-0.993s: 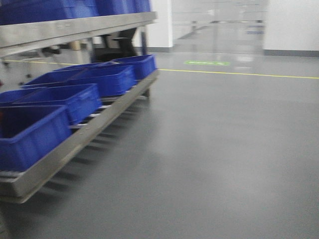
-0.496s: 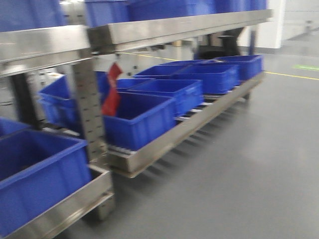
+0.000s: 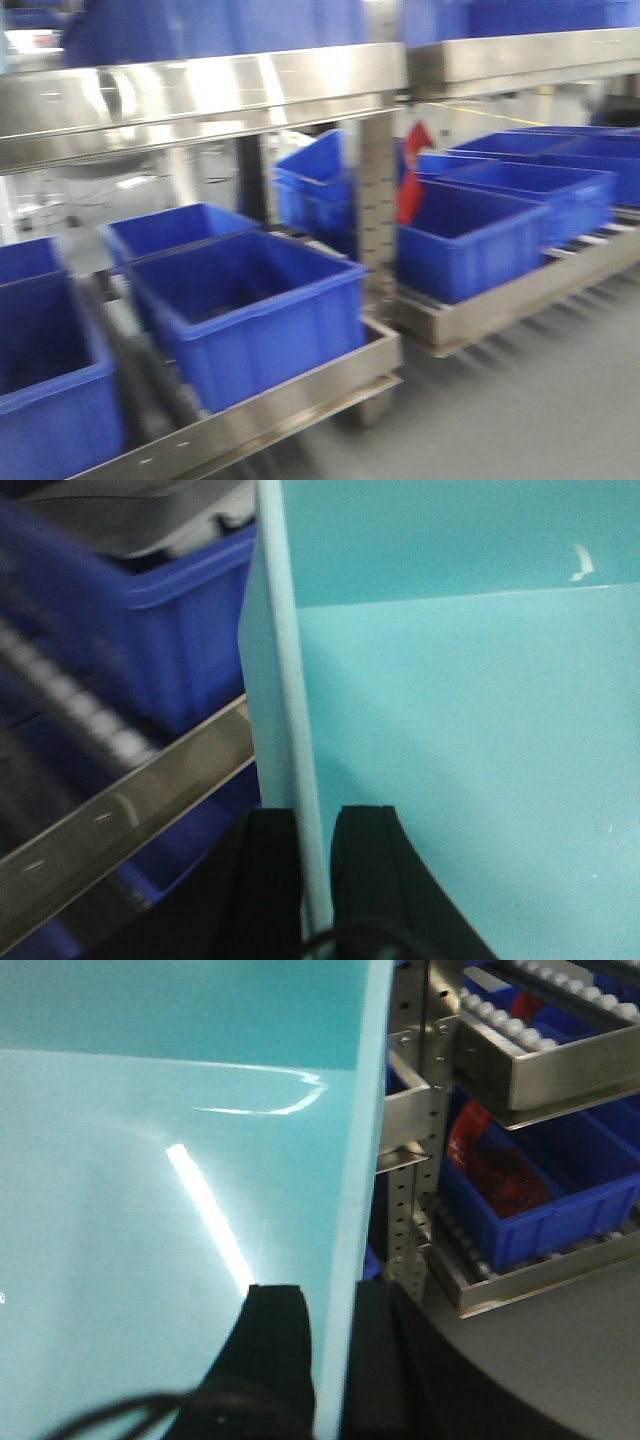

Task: Move two blue bins to right shelf middle
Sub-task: 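Turn toward the other shelf holding the teal bin with both grippers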

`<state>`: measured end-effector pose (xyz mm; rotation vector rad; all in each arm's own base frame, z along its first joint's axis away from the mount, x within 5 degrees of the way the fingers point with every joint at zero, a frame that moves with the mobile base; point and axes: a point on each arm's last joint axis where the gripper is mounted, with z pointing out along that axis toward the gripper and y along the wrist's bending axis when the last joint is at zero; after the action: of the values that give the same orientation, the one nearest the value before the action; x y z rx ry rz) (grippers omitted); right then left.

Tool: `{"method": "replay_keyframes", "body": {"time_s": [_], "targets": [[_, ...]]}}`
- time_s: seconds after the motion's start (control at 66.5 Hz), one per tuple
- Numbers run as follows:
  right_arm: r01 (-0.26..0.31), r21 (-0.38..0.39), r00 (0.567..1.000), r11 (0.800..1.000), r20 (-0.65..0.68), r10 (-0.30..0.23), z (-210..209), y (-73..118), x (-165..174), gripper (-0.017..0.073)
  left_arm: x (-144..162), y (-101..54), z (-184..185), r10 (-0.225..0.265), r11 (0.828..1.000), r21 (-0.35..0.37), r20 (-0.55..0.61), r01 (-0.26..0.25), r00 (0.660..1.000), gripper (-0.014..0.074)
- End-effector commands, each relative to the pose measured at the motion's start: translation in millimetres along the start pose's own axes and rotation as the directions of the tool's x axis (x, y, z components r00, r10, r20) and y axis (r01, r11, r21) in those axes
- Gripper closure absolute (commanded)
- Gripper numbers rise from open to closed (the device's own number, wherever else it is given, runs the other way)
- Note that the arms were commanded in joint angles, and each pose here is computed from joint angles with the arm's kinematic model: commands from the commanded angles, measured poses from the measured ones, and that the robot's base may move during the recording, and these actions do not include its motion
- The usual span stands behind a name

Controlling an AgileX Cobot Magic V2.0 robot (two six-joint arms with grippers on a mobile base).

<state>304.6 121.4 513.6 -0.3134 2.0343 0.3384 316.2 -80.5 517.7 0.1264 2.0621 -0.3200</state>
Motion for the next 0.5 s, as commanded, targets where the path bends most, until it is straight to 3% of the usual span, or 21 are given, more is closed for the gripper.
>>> {"method": "replay_keyframes", "body": {"time_s": [0.0,0.481], "targets": [[-0.001,-0.042,0.998,0.999,0.066,0.004,-8.4,5.5,-7.2,0.0711,-6.7,-7.7,-9.3,-0.012,0.998,0.058,0.061,0.008,0.998,0.0704],[-0.001,-0.042,0.998,0.999,0.066,0.004,-8.4,5.5,-7.2,0.0711,-6.7,-7.7,-9.3,-0.012,0.998,0.058,0.061,0.008,0.998,0.0704]]}}
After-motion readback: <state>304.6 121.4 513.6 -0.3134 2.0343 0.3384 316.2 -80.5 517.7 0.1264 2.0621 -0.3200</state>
